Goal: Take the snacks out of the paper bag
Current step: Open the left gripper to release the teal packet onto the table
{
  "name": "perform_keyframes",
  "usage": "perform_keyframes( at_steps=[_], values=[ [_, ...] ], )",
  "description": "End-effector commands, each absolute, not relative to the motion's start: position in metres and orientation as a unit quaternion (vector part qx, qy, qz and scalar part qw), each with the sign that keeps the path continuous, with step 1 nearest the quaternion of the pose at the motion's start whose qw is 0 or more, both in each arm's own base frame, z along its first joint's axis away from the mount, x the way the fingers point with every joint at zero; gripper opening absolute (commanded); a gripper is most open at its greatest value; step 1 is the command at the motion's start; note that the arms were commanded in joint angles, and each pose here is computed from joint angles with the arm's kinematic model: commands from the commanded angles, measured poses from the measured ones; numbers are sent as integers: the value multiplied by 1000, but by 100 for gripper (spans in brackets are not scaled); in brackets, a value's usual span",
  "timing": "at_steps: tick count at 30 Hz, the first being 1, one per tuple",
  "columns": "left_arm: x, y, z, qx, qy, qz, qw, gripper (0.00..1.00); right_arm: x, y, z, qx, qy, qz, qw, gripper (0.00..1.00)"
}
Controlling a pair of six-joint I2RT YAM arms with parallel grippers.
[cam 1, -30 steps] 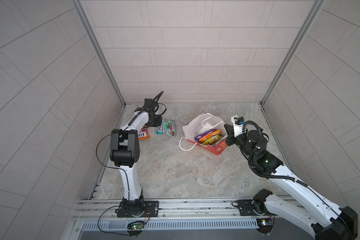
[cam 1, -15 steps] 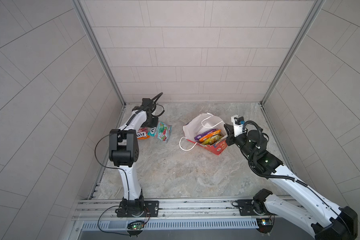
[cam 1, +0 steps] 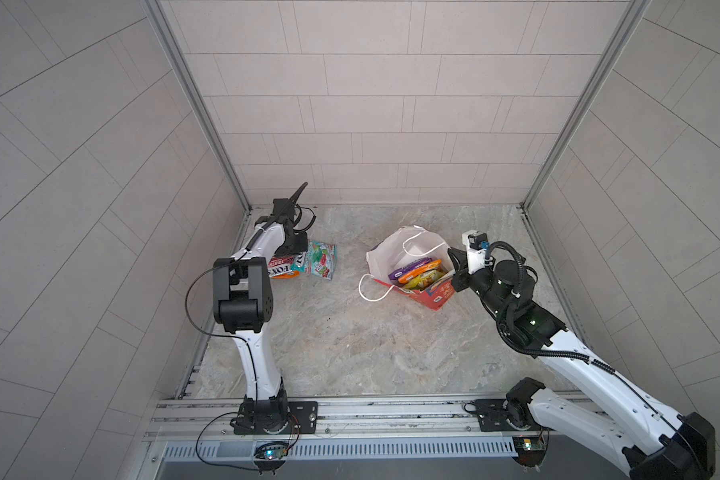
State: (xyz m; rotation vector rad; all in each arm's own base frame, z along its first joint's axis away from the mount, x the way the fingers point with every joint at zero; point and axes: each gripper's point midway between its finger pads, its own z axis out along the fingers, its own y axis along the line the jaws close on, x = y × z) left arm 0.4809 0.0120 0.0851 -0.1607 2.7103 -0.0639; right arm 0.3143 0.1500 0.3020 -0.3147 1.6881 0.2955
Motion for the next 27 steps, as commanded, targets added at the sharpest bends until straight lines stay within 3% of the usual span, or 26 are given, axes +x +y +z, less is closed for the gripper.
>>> perform_keyframes(
  at_steps=[1,6,9,12,15,17,20,23,27],
  values=[
    [485,7,77,-77,973,-49,213,0,311,150,325,-130,713,145,673,0],
    [482,7,74,-81,974,-48,205,0,311,148,325,-127,713,144,674,0],
    [481,11,75,-84,975,-36,202,18,311,149,324,-127,714,146,673,0],
    [481,15,82,-80,975,-23,208,21,311,150,325,-129,714,147,673,0],
    [481,20,91,-81,973,-7,214,35,311,150,324,-129,714,147,673,0],
    [480,25,105,-78,972,7,223,38,311,149,325,-129,713,147,673,0],
    [480,40,129,-88,964,43,248,51,311,149,326,-129,713,147,673,0],
    [486,54,143,-97,956,62,270,77,310,149,326,-129,712,147,674,0],
    [490,69,140,-106,959,65,253,100,311,148,326,-128,713,145,674,0]
  ],
)
